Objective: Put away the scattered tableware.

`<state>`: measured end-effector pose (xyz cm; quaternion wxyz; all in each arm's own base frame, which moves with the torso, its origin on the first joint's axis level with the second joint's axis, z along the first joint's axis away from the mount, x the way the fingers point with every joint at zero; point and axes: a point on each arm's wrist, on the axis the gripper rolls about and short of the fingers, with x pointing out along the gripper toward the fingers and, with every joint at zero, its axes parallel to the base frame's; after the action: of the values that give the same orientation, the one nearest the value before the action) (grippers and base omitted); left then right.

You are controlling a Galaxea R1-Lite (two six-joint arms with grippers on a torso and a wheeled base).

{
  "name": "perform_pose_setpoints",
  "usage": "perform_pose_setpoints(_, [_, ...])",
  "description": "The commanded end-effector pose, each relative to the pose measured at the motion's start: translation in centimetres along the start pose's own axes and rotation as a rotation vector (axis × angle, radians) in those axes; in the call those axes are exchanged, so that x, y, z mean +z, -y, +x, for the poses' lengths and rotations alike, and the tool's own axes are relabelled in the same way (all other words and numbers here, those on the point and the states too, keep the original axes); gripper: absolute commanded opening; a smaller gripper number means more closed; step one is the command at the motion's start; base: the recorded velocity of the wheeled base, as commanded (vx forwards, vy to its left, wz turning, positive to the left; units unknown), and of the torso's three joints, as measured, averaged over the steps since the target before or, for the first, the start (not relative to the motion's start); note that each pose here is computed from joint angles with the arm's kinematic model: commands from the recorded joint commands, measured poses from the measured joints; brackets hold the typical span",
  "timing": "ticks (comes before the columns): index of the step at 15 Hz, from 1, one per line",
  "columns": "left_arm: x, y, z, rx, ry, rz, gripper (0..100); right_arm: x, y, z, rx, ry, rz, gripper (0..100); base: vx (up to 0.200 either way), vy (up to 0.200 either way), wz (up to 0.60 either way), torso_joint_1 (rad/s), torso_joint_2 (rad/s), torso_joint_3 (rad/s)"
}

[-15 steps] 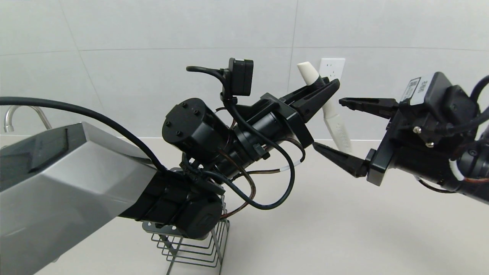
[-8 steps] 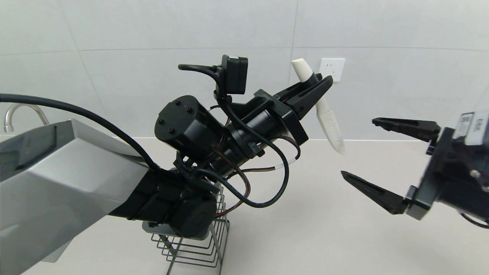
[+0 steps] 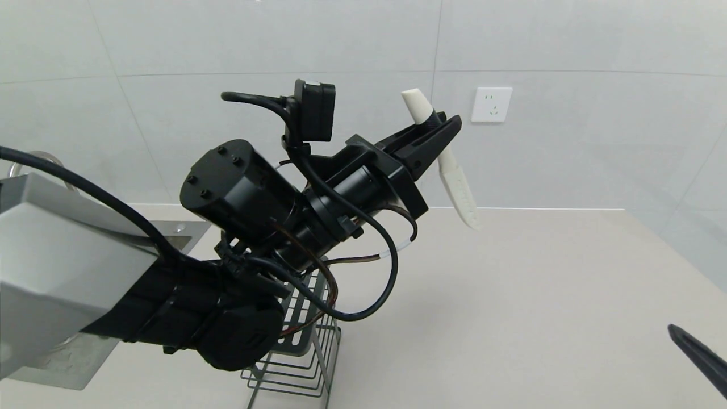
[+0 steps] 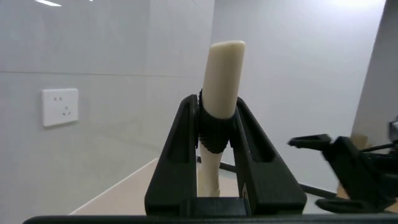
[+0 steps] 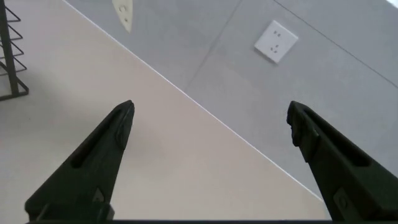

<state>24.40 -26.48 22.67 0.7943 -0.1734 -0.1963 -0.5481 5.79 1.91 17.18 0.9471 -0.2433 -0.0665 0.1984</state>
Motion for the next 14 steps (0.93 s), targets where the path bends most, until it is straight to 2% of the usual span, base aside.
perform_pose_setpoints(1, [0.7, 0.4, -1.2, 0.023, -0.017, 0.009, 0, -0.7, -0.8, -2.6, -0.057, 0.054, 0.004, 0, 0.000, 0.000, 0.00, 0.000, 0.00, 0.000])
perform_pose_setpoints(3, [1.0, 1.1, -2.4, 0.029, -0.049, 0.008, 0, -0.7, -0.9, -3.5, -0.083, 0.074, 0.010, 0, 0.000, 0.000, 0.00, 0.000, 0.00, 0.000])
perform_pose_setpoints(5, [0.7, 1.3, -3.6, 0.046, -0.103, 0.032, 0, -0.7, -1.0, -4.2, -0.128, 0.082, 0.014, 0, 0.000, 0.000, 0.00, 0.000, 0.00, 0.000])
perform_pose_setpoints(6, [0.7, 1.5, -4.3, 0.067, -0.117, 0.031, 0, -0.6, -1.0, -4.7, -0.162, 0.090, 0.027, 0, 0.000, 0.000, 0.00, 0.000, 0.00, 0.000])
perform_pose_setpoints(11, [2.0, 2.5, -6.1, 0.075, -0.128, 0.030, 0, -0.2, -1.1, -5.9, -0.213, 0.156, 0.054, 0, 0.000, 0.000, 0.00, 0.000, 0.00, 0.000])
perform_pose_setpoints(14, [4.0, 3.4, -7.4, 0.079, -0.096, 0.041, 0, -0.3, -1.7, -7.5, -0.264, 0.241, 0.045, 0, 0.000, 0.000, 0.00, 0.000, 0.00, 0.000])
